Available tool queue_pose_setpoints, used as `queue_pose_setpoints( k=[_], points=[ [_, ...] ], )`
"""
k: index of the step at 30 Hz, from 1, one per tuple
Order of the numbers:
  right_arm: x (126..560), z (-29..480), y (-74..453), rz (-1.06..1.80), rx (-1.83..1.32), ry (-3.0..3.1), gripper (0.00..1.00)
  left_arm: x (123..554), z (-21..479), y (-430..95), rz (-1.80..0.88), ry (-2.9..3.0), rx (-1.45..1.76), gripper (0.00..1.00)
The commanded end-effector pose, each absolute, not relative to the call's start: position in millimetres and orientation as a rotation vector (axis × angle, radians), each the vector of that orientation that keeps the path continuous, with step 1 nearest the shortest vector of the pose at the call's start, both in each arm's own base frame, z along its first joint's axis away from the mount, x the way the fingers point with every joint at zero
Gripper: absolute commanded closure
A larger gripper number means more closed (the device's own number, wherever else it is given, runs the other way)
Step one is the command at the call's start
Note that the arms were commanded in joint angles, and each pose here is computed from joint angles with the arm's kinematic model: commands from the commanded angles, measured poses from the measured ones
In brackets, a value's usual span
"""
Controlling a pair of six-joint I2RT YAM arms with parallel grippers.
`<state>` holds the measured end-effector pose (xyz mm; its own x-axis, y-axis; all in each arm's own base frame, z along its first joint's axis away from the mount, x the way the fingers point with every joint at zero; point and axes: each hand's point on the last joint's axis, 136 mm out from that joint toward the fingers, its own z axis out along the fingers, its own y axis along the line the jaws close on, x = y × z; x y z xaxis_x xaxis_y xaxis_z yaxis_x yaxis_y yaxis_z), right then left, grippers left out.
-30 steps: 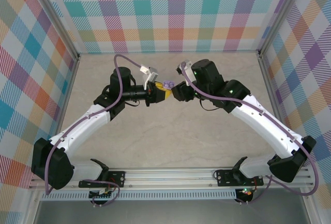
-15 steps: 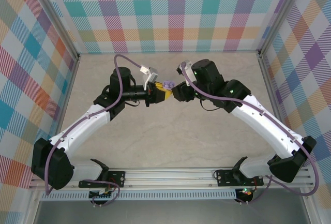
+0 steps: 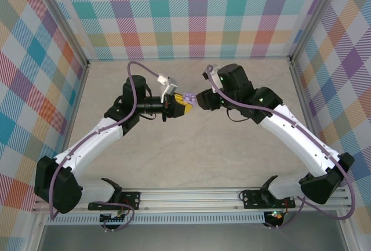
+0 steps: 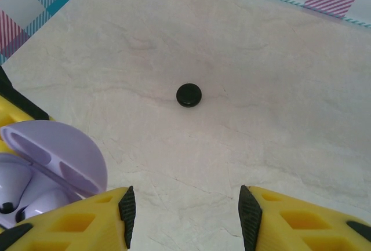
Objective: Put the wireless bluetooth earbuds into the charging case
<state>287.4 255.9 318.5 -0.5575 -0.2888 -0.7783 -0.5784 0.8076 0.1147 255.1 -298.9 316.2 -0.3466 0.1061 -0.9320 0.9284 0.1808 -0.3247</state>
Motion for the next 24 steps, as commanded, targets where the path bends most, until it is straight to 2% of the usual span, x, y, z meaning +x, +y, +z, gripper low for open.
queue_pose_setpoints(
  k=[1, 24],
  points=[
    [285.8, 331.4, 254.8, 0.534, -0.59, 2.151, 0.48, 241.7, 328.8, -298.6, -1.262, 1.573, 1.057, 0.85],
    [282.0, 327.9, 257.4, 0.669, -0.586, 2.16, 0.47, 240.8, 332.4, -299.3, -1.279, 1.565, 1.046, 0.85]
  ],
)
